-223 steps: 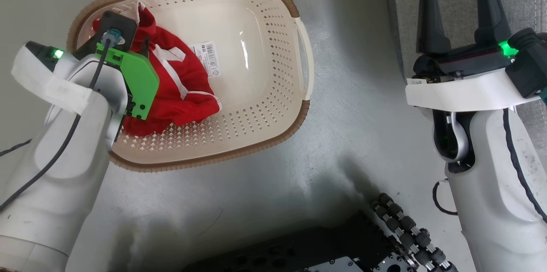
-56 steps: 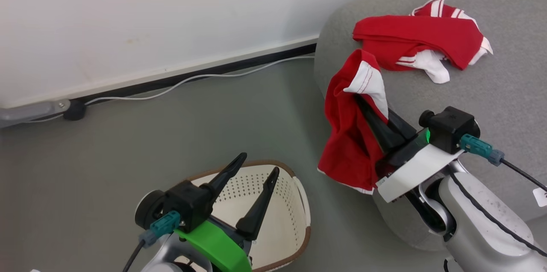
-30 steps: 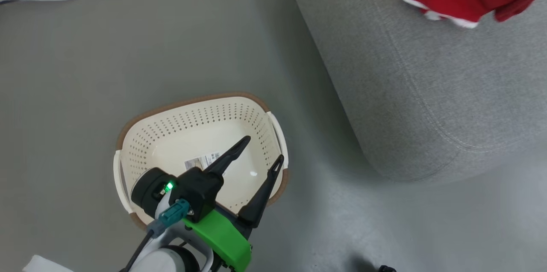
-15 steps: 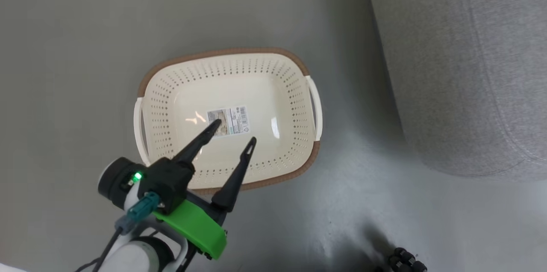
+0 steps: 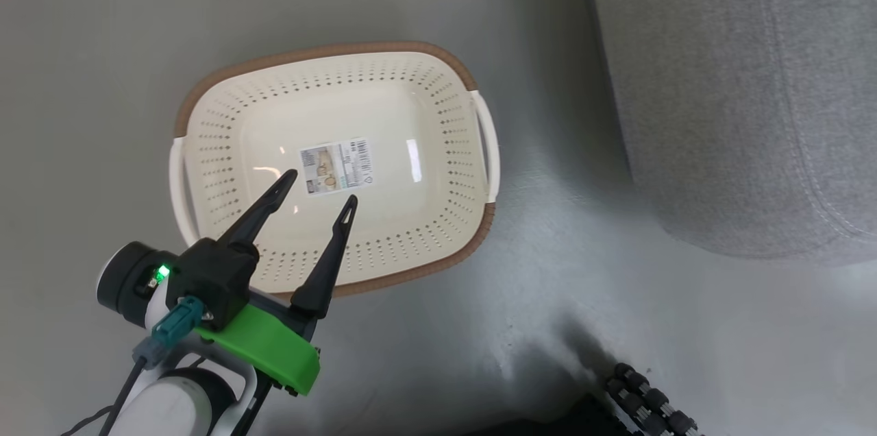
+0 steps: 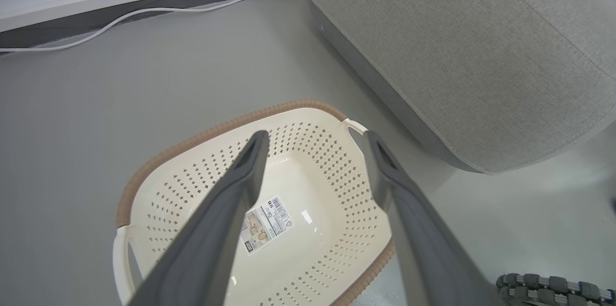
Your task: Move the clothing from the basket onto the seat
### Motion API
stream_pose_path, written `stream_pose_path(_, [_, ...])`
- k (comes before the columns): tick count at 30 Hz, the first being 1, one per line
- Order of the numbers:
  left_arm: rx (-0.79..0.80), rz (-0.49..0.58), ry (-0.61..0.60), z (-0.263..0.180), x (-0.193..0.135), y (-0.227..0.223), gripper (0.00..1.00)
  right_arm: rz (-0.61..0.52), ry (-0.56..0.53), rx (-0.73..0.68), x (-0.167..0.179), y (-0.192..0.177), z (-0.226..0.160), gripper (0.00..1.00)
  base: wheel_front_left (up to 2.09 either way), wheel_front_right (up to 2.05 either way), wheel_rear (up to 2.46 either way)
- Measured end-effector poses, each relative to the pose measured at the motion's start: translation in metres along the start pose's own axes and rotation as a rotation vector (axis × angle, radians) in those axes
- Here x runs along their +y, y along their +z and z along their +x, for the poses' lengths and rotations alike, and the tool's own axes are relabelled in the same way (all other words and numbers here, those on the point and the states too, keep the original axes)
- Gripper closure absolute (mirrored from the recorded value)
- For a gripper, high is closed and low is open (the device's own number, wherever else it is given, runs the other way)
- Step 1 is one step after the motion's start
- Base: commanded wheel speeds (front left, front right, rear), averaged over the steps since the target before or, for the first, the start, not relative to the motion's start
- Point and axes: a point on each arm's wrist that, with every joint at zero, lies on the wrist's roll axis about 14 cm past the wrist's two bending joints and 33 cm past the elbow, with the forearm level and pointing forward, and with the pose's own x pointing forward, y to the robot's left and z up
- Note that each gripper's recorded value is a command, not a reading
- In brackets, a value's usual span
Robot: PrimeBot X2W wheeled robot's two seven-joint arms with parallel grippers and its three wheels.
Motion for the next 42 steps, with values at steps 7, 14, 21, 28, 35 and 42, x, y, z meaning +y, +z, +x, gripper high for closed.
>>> stream_pose_path(7, [0.005,-0.004,-0.049,0.01,-0.012,-0.003,0.0,-0.003,-0.024,0.031,-0.004,-0.005,-0.009,0.0,0.0,0.0,0.0])
stream_pose_path(14, [-0.038,-0.009,-0.057,0.013,-0.023,0.01,0.0,0.049,-0.052,-0.04,-0.009,0.026,-0.023,0.0,0.0,0.0,0.0])
stream_pose_path(21, [-0.129,-0.038,-0.005,0.014,-0.027,0.036,0.0,0.133,-0.096,-0.144,-0.03,0.055,-0.058,0.0,0.0,0.0,0.0])
stream_pose_path(28, [-0.197,-0.098,0.065,0.0,-0.028,0.051,0.0,0.234,-0.079,-0.11,-0.023,0.032,-0.107,0.0,0.0,0.0,0.0])
stream_pose_path(35, [-0.274,-0.128,0.227,-0.036,0.0,0.057,0.0,0.309,-0.013,-0.034,0.014,-0.001,-0.146,0.0,0.0,0.0,0.0])
stream_pose_path(42, [-0.361,-0.143,0.393,-0.087,0.023,0.059,0.0,0.419,0.148,-0.123,0.078,0.035,-0.17,0.0,0.0,0.0,0.0])
